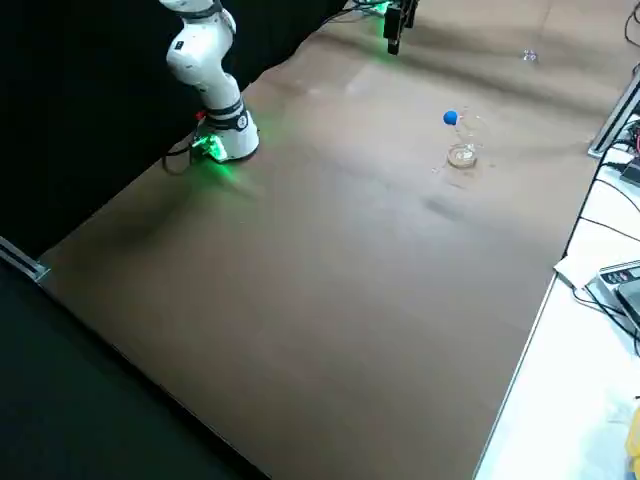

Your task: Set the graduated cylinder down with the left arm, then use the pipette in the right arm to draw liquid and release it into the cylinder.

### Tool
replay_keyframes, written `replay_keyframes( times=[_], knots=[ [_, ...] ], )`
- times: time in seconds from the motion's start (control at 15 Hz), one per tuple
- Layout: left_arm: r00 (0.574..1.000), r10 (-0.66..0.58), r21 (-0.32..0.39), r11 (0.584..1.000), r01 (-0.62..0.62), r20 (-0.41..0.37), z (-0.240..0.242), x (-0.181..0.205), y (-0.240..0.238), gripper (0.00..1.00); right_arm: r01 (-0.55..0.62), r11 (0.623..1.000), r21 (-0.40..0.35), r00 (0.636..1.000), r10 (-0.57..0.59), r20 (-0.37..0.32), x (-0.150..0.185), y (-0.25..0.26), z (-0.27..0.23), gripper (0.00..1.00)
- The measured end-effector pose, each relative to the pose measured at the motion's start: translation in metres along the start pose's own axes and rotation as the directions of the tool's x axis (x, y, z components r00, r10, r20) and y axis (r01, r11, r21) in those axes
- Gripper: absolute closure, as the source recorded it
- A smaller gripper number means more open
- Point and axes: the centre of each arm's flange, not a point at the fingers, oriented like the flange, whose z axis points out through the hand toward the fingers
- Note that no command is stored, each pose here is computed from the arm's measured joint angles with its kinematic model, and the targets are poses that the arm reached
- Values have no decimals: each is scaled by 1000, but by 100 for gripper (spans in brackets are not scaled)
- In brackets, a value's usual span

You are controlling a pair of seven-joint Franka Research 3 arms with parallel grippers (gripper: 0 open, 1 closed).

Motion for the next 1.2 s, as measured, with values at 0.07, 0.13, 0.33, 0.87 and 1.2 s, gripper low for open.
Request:
replay_keyframes(
  times=[0.07, 0.13, 0.33, 0.87, 1.2],
  knots=[
    [998, 45, -30, 998, -47, -39, 4, -4, -6, 0, 6, 1000, -1, 1000, -6, 1, 0, -3, 1, 0],
    [993, 89, -61, 994, -94, -83, 11, -10, -16, 0, 8, 1000, -1, 1000, -8, 2, 0, -4, 1, 0],
    [942, 236, -137, 952, -273, -237, 53, -29, -54, 0, 0, 1000, -3, 1000, 0, 13, 3, 0, 6, 0],
    [674, 344, -106, 840, -532, -654, 182, -52, -118, 0, -30, 1000, -10, 999, 30, 17, 7, 16, 11, 0],
    [473, 350, 7, 809, -587, -809, 268, -69, -140, 0, -75, 997, -29, 997, 75, 4, 5, 43, 4, 0]
  ],
)
